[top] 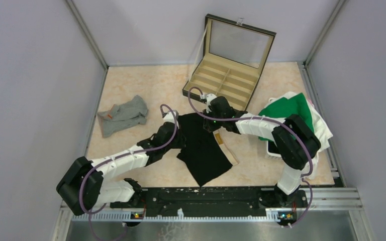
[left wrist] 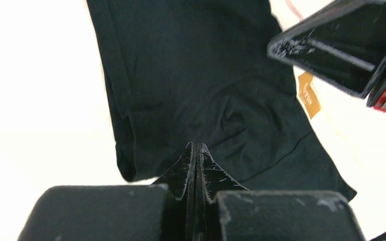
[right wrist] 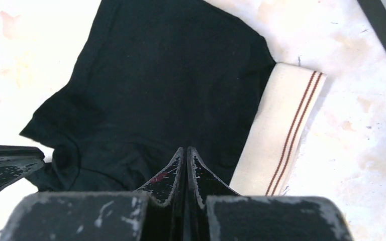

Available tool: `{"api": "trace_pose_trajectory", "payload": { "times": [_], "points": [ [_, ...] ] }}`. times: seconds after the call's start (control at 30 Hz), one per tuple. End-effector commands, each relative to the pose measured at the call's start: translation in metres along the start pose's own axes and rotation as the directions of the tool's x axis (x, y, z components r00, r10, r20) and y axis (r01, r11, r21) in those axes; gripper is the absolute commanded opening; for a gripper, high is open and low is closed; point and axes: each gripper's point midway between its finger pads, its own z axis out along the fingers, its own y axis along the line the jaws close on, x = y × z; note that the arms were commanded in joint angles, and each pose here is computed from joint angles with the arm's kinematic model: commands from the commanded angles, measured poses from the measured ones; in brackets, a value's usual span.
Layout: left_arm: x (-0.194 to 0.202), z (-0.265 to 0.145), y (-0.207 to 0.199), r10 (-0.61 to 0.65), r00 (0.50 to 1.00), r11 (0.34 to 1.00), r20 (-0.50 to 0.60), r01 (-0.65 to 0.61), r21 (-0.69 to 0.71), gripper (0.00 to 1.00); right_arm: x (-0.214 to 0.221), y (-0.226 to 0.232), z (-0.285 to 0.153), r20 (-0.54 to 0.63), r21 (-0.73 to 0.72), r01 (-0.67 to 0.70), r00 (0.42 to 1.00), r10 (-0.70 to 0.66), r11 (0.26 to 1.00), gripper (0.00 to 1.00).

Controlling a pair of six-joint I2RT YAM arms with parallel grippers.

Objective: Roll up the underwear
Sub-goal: Fold the underwear at the center of the board.

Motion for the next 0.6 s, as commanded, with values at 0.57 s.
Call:
{"api": "trace_pose_trajectory", "payload": {
  "times": [0.57],
  "points": [
    [-0.009, 0.059, 0.063, -0.011, 0.999, 0.961, -0.032, 0.002, -0.277, 0.0, -0.003, -0.001, -0.041, 0.128, 0.014, -0.068, 0.99, 0.065, 0.998, 0.0]
  ]
}}
